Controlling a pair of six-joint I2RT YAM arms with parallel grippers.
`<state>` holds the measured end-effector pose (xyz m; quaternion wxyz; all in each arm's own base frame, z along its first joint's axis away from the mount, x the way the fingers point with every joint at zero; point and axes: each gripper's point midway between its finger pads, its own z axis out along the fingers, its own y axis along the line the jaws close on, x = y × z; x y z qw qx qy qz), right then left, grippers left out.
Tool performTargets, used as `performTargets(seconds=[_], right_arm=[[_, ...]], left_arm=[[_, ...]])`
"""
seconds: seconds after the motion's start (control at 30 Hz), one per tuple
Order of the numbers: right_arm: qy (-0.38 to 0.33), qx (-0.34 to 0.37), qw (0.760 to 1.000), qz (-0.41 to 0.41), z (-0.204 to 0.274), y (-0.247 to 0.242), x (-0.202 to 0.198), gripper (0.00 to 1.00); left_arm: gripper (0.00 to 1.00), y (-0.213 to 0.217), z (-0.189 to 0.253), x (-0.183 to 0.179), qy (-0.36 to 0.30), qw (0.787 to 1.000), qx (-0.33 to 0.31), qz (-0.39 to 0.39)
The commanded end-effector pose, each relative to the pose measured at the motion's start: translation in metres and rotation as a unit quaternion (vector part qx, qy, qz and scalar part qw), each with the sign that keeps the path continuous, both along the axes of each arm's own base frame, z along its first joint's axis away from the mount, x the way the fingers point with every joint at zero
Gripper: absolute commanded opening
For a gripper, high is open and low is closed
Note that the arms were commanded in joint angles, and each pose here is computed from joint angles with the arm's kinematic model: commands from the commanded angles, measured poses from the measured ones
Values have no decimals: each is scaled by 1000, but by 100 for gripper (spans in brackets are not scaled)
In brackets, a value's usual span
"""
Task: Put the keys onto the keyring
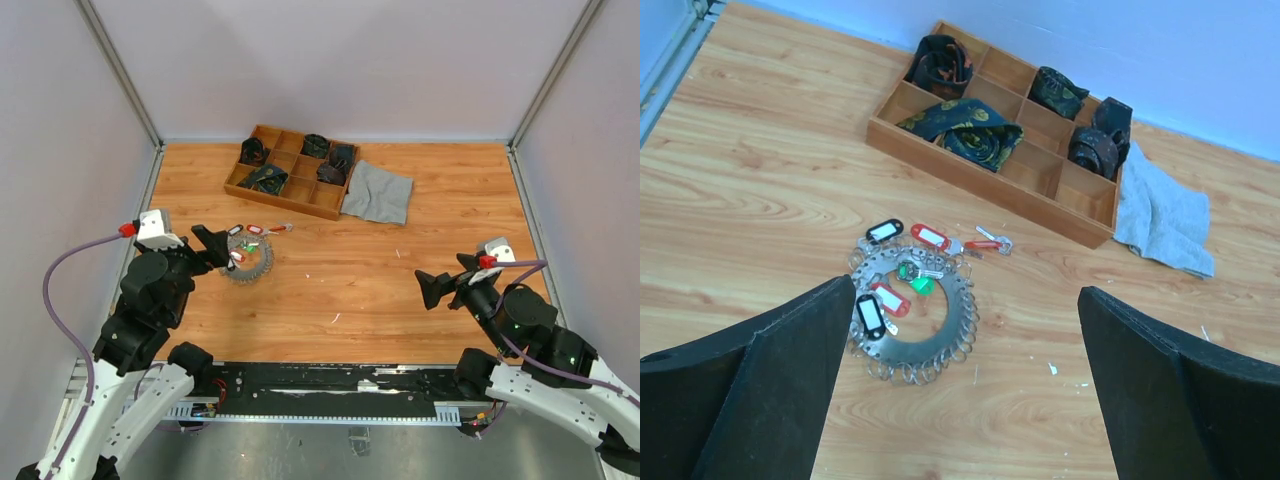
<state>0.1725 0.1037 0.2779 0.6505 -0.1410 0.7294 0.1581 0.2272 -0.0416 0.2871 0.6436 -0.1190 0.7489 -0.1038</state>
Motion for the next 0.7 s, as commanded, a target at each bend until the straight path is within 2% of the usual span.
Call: performTargets(seconds=[0.0,0.43,0.5,0.67], right_arm=[[10,-17,1000,-14,-8,-4,2,98],[37,-65,997,-30,-22,3,11,98],[46,-77,995,-39,-26,4,14,98],[83,-111,990,-10,-37,22,13,98]], left_arm=[[100,6,5,-1,-15,1000,-1,13],[100,-4,-3,6,2,1000,0,-3],[100,-11,-16,14,32,999,4,-8],[99,-51,-67,35,140,987,23,-81]])
